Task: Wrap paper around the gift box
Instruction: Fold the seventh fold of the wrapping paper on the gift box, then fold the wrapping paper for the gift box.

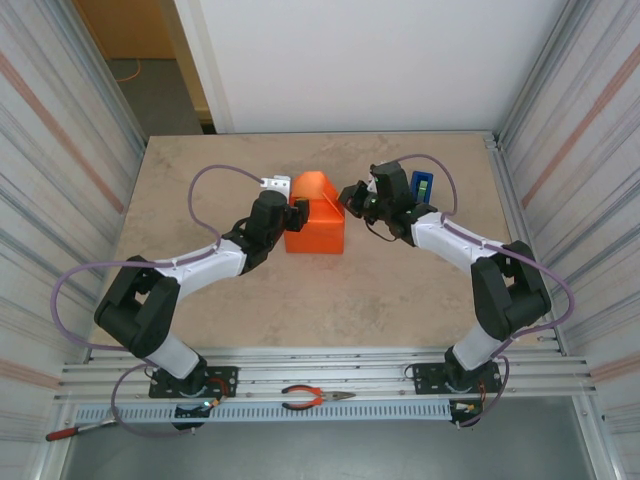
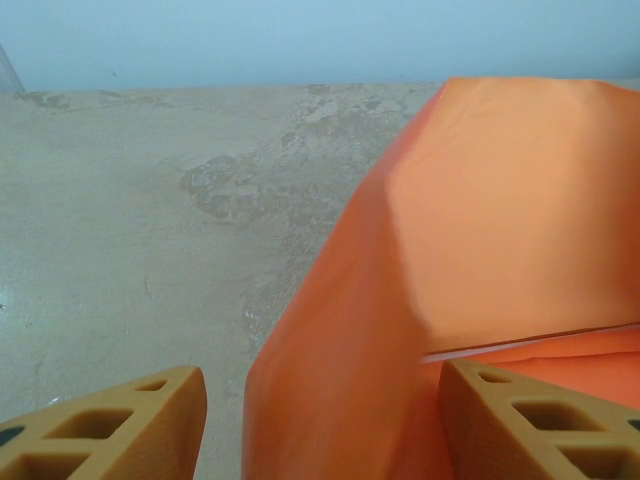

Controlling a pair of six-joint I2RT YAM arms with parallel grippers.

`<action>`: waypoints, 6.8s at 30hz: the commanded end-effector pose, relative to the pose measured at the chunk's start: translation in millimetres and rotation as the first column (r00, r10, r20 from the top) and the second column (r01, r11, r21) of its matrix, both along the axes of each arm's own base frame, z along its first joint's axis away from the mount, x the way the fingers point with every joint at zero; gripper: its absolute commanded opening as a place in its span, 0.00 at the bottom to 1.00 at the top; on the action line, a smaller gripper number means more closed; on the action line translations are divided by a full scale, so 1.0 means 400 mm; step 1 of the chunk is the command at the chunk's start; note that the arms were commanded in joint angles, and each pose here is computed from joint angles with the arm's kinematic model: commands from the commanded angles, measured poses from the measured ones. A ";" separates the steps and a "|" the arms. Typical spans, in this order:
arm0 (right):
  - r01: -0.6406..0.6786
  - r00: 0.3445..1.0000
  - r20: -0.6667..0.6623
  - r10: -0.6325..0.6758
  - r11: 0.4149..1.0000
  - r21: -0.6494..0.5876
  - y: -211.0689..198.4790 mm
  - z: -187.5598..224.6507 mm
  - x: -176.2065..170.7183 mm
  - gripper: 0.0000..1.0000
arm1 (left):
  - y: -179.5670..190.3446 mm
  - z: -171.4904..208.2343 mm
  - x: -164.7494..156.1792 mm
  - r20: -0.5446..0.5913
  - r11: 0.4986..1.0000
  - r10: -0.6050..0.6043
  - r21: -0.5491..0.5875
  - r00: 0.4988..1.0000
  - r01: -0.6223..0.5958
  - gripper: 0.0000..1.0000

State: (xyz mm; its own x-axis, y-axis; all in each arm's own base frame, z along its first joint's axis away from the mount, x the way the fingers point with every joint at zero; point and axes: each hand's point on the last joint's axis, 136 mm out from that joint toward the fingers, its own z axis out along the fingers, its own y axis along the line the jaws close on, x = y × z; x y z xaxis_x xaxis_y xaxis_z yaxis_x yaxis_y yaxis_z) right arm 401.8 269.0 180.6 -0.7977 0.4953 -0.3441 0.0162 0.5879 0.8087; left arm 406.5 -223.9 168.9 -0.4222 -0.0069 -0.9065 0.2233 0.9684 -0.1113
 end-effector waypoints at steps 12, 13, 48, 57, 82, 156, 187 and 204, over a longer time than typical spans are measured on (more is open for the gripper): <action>-0.072 0.997 0.016 0.074 0.995 -0.065 0.042 -0.004 -0.040 0.00 | 0.024 -0.054 -0.011 -0.053 0.996 0.027 0.084 0.998 -0.023 0.63; -0.078 0.997 0.015 0.079 0.994 -0.079 0.044 -0.008 -0.044 0.00 | 0.025 -0.054 -0.011 -0.054 0.996 0.027 0.084 0.998 -0.023 0.63; -0.255 0.957 -0.053 0.284 0.743 -0.619 0.074 -0.202 -0.174 0.00 | 0.182 0.161 0.101 -0.164 0.926 -0.072 -0.378 0.984 0.005 0.18; -0.256 0.958 -0.058 0.281 0.745 -0.616 0.071 -0.210 -0.178 0.00 | 0.076 0.085 0.111 -0.205 0.903 -0.247 -0.402 0.947 0.148 0.13; -0.258 0.959 -0.071 0.273 0.746 -0.614 0.068 -0.222 -0.182 0.00 | -0.020 0.109 -0.011 -0.128 0.881 -0.411 -0.311 0.903 0.357 0.16; -0.245 0.966 0.038 0.255 0.955 -0.165 0.094 -0.008 -0.143 0.00 | -0.045 -0.231 -0.125 -0.400 0.943 -0.132 0.232 0.907 0.240 0.31; -0.239 0.967 -0.075 0.244 0.968 0.073 0.083 -0.018 0.155 0.00 | -0.054 -0.245 -0.136 -0.405 0.931 -0.131 0.264 0.905 0.253 0.29; -0.348 0.933 -0.073 0.352 0.935 0.061 0.118 -0.009 0.001 0.00 | -0.052 -0.243 -0.139 -0.403 0.931 -0.124 0.270 0.907 0.247 0.28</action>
